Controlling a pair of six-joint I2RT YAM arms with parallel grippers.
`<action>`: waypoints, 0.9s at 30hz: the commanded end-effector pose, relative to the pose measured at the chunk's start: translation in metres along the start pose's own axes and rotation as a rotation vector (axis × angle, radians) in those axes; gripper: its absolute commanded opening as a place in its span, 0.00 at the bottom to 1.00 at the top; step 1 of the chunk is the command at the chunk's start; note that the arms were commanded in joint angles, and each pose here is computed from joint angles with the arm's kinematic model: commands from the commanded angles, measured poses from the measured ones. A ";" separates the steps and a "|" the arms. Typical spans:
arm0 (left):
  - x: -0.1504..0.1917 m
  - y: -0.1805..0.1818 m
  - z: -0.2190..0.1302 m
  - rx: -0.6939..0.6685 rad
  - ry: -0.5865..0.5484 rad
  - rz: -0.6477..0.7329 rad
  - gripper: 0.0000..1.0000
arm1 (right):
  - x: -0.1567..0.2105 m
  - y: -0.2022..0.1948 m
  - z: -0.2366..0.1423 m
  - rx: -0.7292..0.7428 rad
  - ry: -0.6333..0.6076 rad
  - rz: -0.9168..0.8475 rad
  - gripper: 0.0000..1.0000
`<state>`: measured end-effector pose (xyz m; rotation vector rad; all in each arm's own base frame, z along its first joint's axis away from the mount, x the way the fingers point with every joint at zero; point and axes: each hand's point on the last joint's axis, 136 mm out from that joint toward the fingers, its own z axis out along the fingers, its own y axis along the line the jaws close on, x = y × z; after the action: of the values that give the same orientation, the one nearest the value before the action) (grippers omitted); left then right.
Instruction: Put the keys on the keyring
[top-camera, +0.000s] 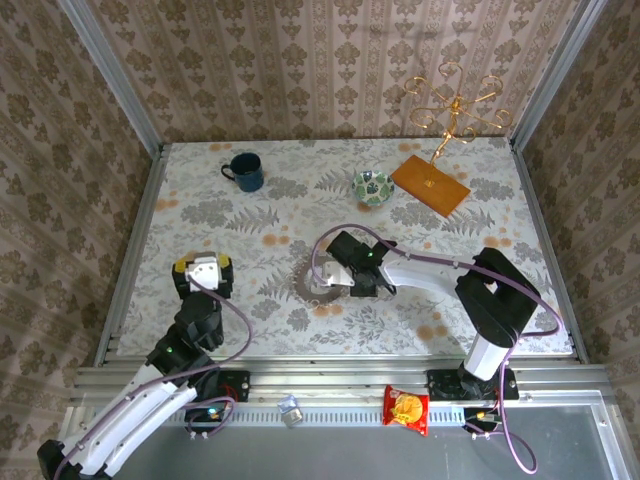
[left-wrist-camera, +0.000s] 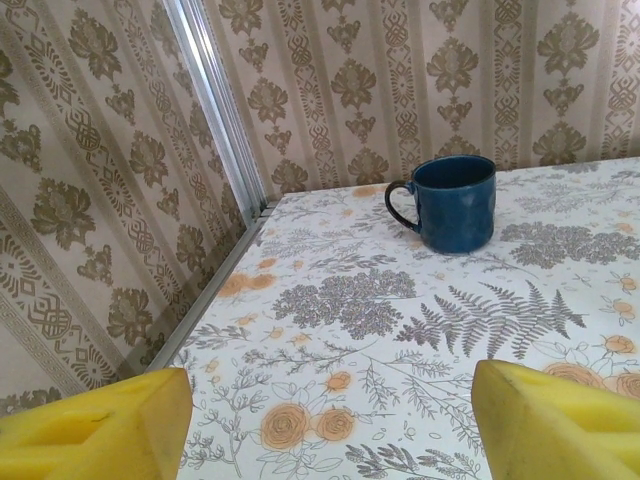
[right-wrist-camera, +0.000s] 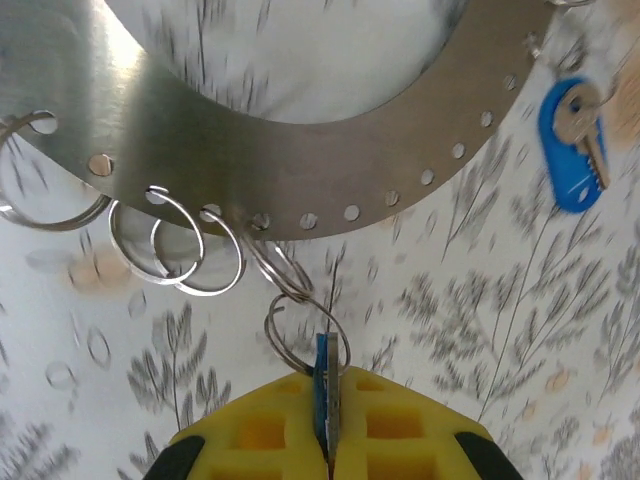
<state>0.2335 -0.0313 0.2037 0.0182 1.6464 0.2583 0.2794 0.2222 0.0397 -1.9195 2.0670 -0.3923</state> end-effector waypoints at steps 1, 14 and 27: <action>-0.004 -0.001 0.002 0.005 -0.014 -0.015 0.75 | 0.040 0.002 0.000 0.018 0.166 -0.092 0.08; -0.003 -0.022 0.011 0.094 0.020 0.062 0.76 | 0.085 -0.011 -0.023 0.007 0.129 0.169 0.56; 0.020 -0.015 0.067 0.125 0.160 0.026 1.00 | 0.173 -0.142 -0.049 0.524 -0.549 1.285 1.00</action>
<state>0.2840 -0.0282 0.1548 0.1405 1.8782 0.2877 0.3525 0.0556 0.1108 -0.4338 2.1871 -0.1067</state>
